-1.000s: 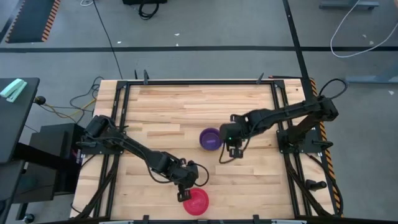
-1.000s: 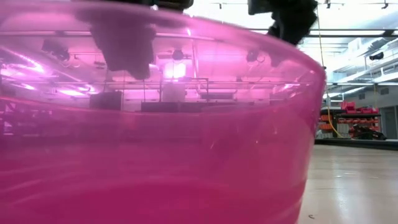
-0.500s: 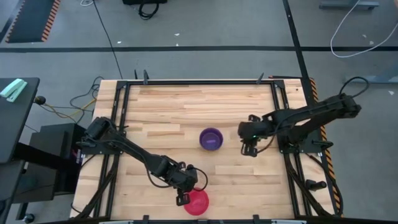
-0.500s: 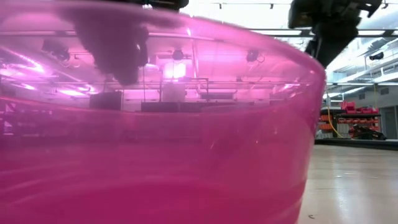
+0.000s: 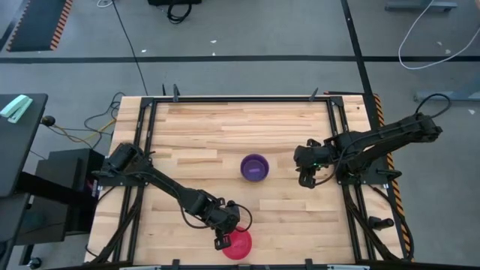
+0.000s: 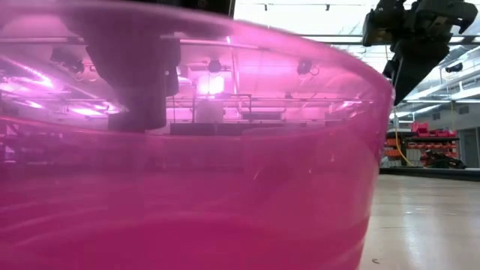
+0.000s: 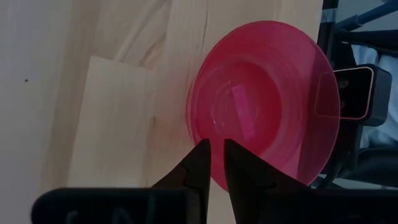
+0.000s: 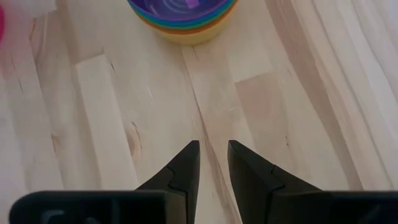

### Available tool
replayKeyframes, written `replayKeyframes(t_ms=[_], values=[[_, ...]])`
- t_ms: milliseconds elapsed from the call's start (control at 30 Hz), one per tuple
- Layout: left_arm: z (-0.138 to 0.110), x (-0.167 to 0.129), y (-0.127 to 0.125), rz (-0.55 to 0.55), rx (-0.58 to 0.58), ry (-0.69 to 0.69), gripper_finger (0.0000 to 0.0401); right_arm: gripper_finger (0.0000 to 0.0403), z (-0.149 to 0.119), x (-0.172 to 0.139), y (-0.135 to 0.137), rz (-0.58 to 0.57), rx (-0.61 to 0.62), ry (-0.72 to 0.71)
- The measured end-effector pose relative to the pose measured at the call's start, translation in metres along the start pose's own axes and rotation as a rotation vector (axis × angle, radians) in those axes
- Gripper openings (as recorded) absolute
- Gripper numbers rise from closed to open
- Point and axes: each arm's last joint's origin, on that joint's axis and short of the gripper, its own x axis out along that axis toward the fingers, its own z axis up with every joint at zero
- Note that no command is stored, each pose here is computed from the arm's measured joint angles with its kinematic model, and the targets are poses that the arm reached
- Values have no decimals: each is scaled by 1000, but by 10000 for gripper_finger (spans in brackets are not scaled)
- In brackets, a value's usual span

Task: Nest bowls inside each other
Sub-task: Stack the pink bowl on the violet bowl

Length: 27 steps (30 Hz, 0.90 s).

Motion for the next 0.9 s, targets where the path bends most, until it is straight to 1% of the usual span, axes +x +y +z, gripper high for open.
replayKeyframes(t_ms=[200, 400, 633, 733, 900], values=[[-1, 0, -1, -1, -16, 2, 52, 91, 1, 0, 1, 3, 0, -5], [-5, 12, 0, -2, -35, 35, 52, 91, 1, 0, 1, 5, 1, -9], [-7, 22, 6, 34, -56, 71, 48, 91, 3, 1, 2, 13, -4, -24], [-6, 21, 8, 49, -53, 58, 38, 91, 3, 1, 2, 15, -5, -28], [-2, 21, 13, 67, -23, 56, 8, 91, 3, 0, 2, 17, -7, -30]])
